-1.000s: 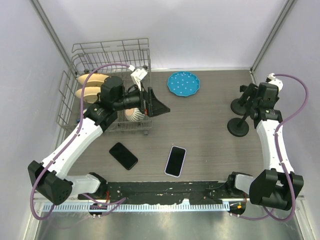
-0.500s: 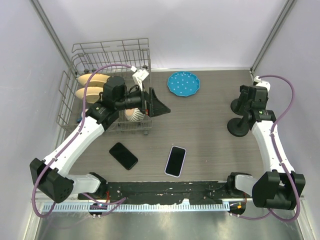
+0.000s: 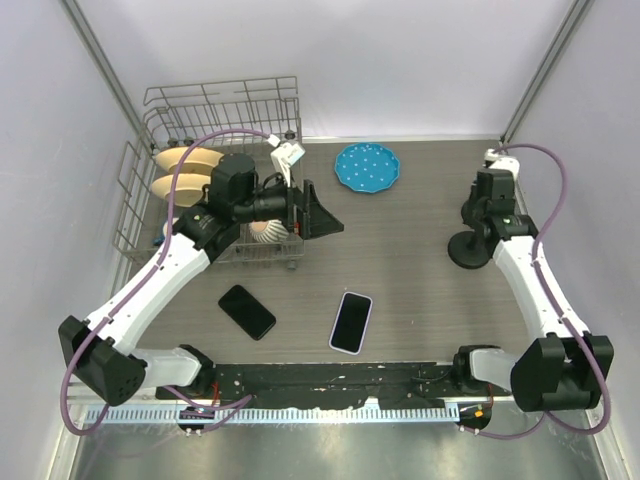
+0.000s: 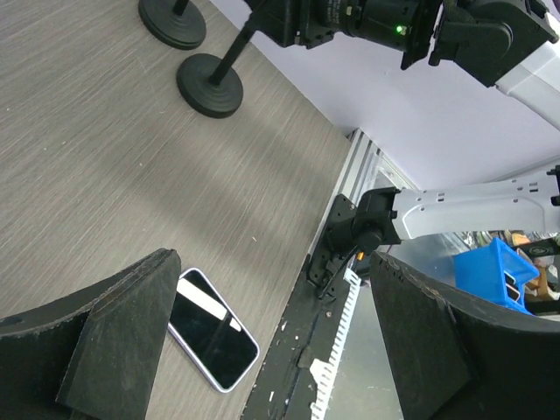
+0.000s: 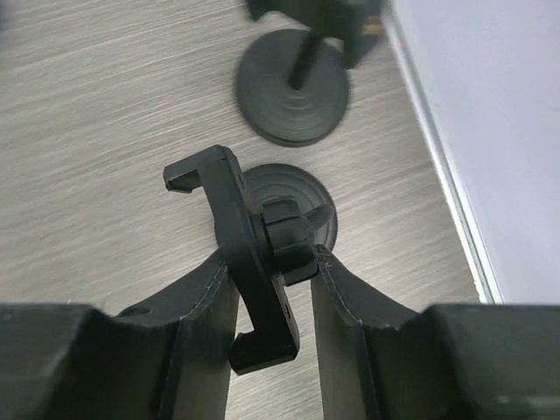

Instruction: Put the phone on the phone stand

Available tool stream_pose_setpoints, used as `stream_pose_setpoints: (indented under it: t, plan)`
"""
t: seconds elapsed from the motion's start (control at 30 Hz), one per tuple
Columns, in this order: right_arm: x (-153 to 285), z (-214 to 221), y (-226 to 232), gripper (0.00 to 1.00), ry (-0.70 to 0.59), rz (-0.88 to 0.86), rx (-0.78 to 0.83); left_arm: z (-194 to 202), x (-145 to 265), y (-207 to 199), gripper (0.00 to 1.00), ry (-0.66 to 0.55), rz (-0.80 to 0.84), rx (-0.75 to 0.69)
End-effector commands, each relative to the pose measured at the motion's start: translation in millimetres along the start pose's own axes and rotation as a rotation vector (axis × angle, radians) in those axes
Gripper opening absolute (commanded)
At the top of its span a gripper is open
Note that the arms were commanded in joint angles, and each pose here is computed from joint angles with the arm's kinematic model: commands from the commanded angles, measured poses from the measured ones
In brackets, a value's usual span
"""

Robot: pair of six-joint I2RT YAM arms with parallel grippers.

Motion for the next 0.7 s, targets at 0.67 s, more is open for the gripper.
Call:
stream_pose_setpoints:
  t: [0.67]
  plan:
    - [64.7,23.1,160.3,0.01,-0.08,-0.919,0.714,-13.0,13.8,4.1,0.92,-0.095,-0.238,-0.111]
Point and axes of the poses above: each gripper's point midway between its finger pads, its own x axis back along the fingers, its own y axis along the line the jaws close on, z = x × y, the point moved 9 cm from there along x, back along the fingers, and after that the axes turned 1 degree about x, right-handed, at the moved point
